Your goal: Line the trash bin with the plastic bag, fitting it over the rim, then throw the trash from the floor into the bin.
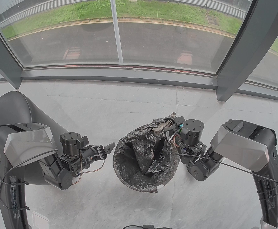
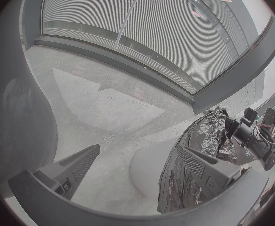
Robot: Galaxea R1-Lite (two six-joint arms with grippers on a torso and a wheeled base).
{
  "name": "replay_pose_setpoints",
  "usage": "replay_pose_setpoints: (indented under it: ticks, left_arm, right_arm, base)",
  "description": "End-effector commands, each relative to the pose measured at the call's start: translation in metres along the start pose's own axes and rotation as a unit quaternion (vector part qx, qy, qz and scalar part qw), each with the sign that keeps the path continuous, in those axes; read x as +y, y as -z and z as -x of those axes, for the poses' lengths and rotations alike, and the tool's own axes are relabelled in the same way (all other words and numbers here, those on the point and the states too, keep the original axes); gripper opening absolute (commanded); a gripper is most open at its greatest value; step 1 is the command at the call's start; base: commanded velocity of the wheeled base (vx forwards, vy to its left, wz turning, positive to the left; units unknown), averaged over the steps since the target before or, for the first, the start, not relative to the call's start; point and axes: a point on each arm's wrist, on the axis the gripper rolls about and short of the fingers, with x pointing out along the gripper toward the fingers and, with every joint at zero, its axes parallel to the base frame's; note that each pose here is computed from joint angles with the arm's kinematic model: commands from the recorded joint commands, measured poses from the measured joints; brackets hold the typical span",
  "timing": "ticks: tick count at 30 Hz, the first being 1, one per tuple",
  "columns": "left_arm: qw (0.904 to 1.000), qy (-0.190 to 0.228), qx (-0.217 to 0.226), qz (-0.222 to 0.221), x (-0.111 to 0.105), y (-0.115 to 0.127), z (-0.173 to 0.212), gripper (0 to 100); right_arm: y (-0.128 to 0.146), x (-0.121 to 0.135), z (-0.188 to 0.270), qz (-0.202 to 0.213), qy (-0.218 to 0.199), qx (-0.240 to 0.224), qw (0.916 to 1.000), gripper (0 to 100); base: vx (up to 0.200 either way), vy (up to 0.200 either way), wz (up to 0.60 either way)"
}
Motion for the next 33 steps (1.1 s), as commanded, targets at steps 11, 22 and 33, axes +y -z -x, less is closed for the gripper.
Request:
replay_pose_setpoints:
  ticks: [11, 22, 33]
  left_arm:
    - [1.0, -0.001, 0.002, 0.0, 0.0, 0.001, 0.001, 100]
    - [0.9995, 0.014, -0.026, 0.01, -0.008, -0.004, 0.019, 100]
    - [0.9976, 0.025, -0.059, 0.025, -0.017, -0.029, 0.043, 100]
  right_arm:
    - [-0.005, 0.0, 0.001, -0.011, 0.001, -0.012, 0.9999, 100]
    - [-0.034, 0.0, 0.009, -0.036, -0.005, -0.035, 0.9987, 100]
    - [-0.027, -0.005, 0.016, -0.009, -0.006, -0.014, 0.9999, 100]
  base:
    - [0.0, 0.0, 0.0]
    - [0.0, 0.0, 0.0]
    - [0.0, 0.0, 0.0]
